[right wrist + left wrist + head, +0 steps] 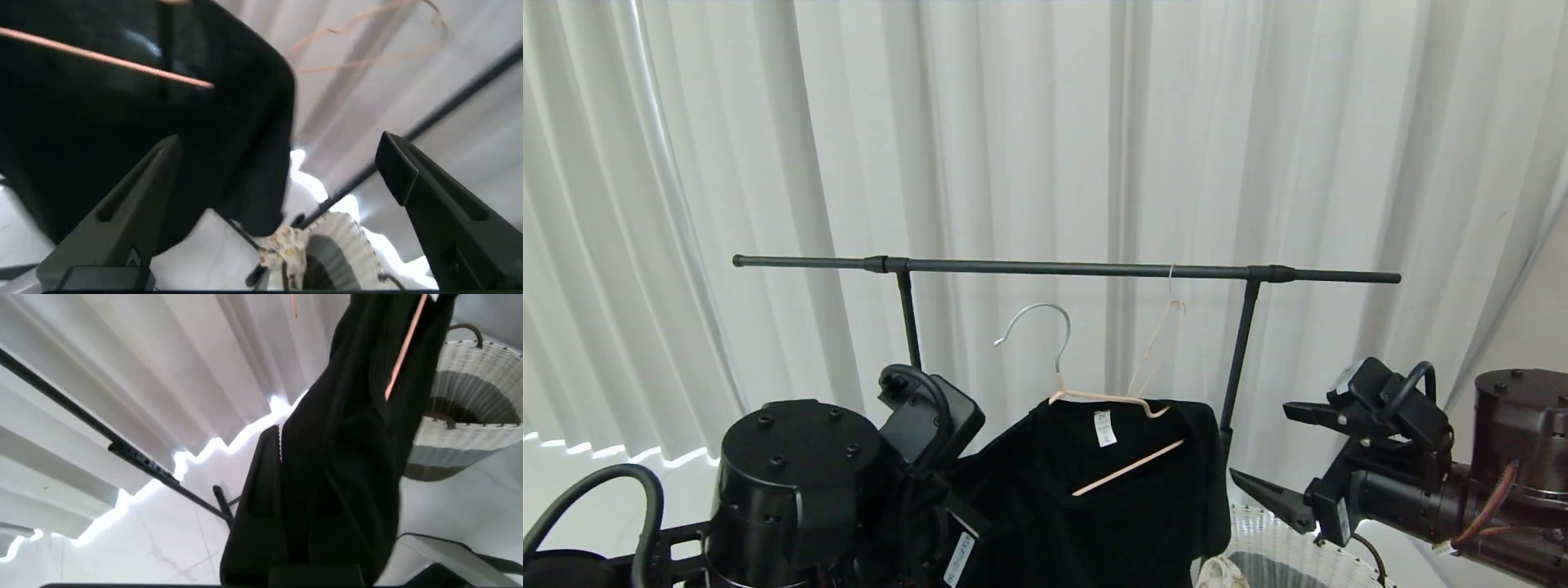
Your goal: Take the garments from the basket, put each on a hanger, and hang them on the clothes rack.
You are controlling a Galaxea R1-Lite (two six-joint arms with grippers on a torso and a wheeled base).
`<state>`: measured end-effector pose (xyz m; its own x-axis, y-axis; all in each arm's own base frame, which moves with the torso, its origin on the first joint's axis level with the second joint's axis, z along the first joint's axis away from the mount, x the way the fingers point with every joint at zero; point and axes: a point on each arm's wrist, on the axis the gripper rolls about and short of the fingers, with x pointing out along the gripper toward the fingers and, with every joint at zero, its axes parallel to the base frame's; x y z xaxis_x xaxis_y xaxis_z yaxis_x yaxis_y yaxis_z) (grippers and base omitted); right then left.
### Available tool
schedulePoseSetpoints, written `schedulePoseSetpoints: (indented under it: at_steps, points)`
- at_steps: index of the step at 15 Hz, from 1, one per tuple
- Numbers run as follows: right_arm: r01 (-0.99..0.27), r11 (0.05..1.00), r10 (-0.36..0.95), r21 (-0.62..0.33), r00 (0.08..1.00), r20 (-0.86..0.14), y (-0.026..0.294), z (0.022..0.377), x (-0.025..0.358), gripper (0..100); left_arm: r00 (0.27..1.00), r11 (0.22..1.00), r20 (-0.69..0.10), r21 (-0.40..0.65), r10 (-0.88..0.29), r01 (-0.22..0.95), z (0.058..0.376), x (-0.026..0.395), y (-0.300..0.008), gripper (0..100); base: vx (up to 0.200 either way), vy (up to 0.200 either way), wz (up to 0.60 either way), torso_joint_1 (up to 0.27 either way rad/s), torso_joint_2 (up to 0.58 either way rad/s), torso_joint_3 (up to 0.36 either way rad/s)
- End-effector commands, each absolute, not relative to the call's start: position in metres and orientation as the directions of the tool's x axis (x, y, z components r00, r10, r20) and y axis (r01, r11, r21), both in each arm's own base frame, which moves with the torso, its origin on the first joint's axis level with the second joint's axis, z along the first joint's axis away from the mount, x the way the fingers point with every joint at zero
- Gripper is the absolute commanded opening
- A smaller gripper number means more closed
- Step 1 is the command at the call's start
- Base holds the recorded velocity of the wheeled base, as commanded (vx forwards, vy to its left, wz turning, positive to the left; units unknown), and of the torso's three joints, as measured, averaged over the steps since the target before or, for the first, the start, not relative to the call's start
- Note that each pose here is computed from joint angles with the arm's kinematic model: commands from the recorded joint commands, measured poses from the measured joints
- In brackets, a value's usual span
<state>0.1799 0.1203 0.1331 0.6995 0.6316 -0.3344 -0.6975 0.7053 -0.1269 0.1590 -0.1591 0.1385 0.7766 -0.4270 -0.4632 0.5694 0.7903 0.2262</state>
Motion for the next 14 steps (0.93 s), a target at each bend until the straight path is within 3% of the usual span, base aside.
schedulePoseSetpoints:
  at_steps: [1, 5, 8, 11, 14]
  points:
    - [-0.746, 0.648, 0.684, -0.152, 0.658, -0.315, 0.124, 0.139, 0.172, 100, 0.757, 0.768, -0.477, 0.230, -0.446, 0.597, 0.130, 0.151, -0.160, 0, 0.000, 0.000, 0.00, 0.000, 0.00, 0.000]
    - [-0.862, 0.439, 0.797, -0.252, 0.504, -0.332, 0.140, 0.140, 0.156, 100, 0.708, 0.698, -0.455, 0.228, -0.540, 0.679, 0.120, 0.130, -0.168, 0, 0.000, 0.000, 0.00, 0.000, 0.00, 0.000]
    - [-0.919, 0.289, 0.839, -0.268, 0.378, -0.391, 0.161, 0.142, 0.144, 100, 0.628, 0.576, -0.463, 0.268, -0.626, 0.772, 0.118, 0.119, -0.175, 0, 0.000, 0.000, 0.00, 0.000, 0.00, 0.000]
    - [-0.939, 0.219, 0.834, -0.264, 0.321, -0.450, 0.165, 0.136, 0.143, 100, 0.585, 0.494, -0.463, 0.314, -0.666, 0.811, 0.119, 0.117, -0.177, 0, 0.000, 0.000, 0.00, 0.000, 0.00, 0.000]
    - [-0.956, 0.194, 0.814, -0.222, 0.283, -0.507, 0.163, 0.132, 0.141, 100, 0.574, 0.469, -0.448, 0.330, -0.686, 0.819, 0.123, 0.117, -0.180, 0, 0.000, 0.000, 0.00, 0.000, 0.00, 0.000]
